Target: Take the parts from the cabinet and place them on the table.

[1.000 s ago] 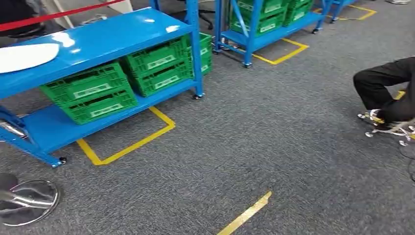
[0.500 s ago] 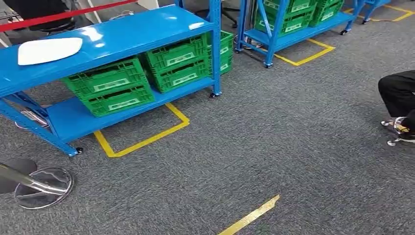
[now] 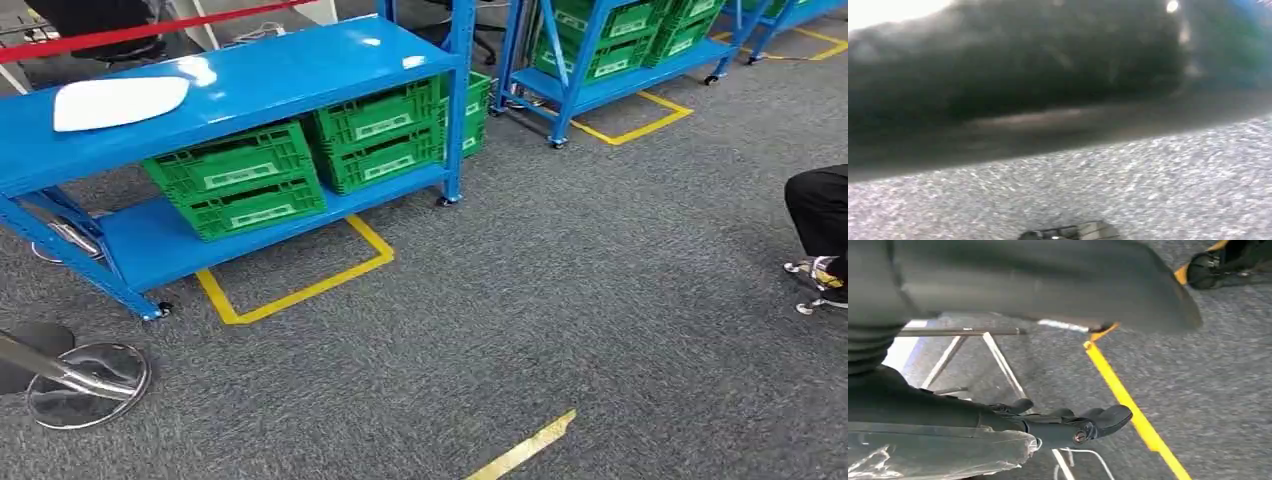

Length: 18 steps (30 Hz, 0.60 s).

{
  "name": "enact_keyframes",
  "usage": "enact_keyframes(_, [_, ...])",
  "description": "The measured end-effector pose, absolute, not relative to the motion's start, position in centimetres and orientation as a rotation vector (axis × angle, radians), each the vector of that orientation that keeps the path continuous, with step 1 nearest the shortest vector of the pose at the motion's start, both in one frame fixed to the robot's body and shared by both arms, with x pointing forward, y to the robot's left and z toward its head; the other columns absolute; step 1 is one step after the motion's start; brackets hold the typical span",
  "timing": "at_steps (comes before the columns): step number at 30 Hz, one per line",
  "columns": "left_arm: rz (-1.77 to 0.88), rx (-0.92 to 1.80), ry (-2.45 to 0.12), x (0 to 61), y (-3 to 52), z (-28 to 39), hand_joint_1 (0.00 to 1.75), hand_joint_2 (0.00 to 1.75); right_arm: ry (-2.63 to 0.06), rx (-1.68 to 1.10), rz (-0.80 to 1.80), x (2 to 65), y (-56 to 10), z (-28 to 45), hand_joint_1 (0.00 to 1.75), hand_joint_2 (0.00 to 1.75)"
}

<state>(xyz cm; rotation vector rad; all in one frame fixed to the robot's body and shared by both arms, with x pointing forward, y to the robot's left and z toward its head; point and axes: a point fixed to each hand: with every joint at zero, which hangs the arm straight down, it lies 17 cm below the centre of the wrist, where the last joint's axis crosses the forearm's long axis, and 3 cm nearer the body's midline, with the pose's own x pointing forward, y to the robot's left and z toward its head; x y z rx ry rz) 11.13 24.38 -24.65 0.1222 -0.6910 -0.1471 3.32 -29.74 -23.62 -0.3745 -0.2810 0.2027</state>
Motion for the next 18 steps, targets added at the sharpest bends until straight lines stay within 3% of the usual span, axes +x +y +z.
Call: enact_keyframes(18, [-0.153,0.121,-0.683,10.54,24.43,-24.77,0.00,0.00,-0.262,-0.391,0.194,2.87,-30.33,-23.87,0.00,0.00])
